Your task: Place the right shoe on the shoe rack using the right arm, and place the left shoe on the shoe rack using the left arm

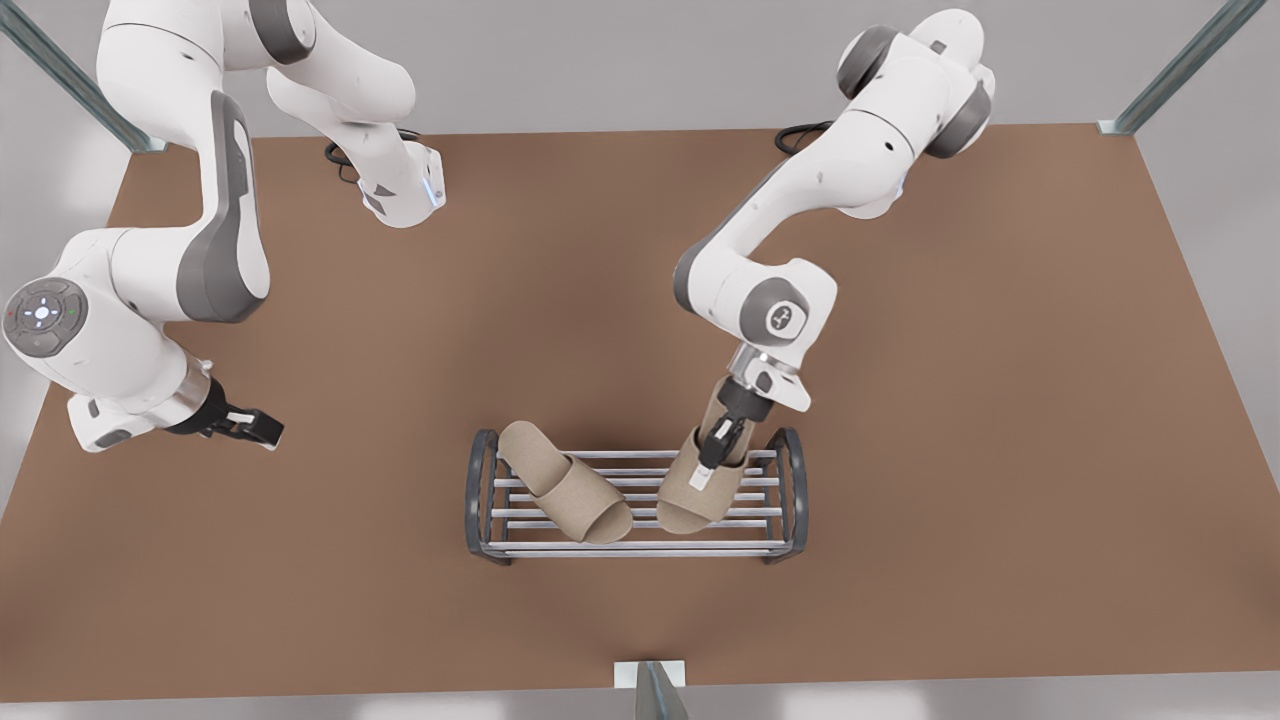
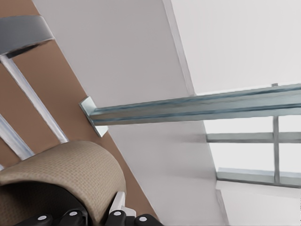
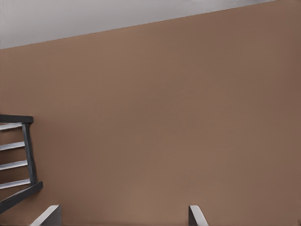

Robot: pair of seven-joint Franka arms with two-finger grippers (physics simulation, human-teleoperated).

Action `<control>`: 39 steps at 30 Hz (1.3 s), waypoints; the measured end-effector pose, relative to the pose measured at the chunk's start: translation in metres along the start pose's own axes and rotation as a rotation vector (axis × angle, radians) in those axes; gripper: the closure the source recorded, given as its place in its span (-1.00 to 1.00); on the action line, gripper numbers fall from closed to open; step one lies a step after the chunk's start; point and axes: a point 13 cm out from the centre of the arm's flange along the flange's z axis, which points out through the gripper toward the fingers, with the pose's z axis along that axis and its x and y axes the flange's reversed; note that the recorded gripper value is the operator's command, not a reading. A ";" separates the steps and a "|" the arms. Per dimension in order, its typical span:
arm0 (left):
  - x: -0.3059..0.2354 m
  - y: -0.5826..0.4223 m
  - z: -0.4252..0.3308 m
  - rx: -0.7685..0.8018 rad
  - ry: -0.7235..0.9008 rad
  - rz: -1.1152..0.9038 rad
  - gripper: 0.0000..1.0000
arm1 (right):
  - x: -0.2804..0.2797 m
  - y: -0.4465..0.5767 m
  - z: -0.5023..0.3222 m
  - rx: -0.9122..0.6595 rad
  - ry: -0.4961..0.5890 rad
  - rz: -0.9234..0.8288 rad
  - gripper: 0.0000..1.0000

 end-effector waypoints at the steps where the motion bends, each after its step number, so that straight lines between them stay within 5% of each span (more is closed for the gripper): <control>1: 0.002 0.001 0.002 0.000 0.003 0.000 -0.73 | 0.000 -0.001 0.000 -0.001 -0.001 -0.014 -1.00; 3: 0.000 0.003 0.004 0.004 0.003 0.000 -0.86 | -0.001 -0.003 0.001 -0.002 -0.001 -0.039 -1.00; 34: 0.000 0.009 0.019 0.014 0.010 -0.056 -0.93 | -0.001 -0.005 0.011 -0.030 -0.001 -0.225 -1.00; 36: -0.002 -0.037 -0.016 0.068 0.006 -0.068 -1.00 | -0.001 -0.005 0.012 -0.030 0.000 -0.230 -1.00; 39: -0.005 -0.168 -0.178 0.228 -0.046 0.018 -1.00 | -0.001 -0.007 0.012 -0.029 0.001 -0.234 -1.00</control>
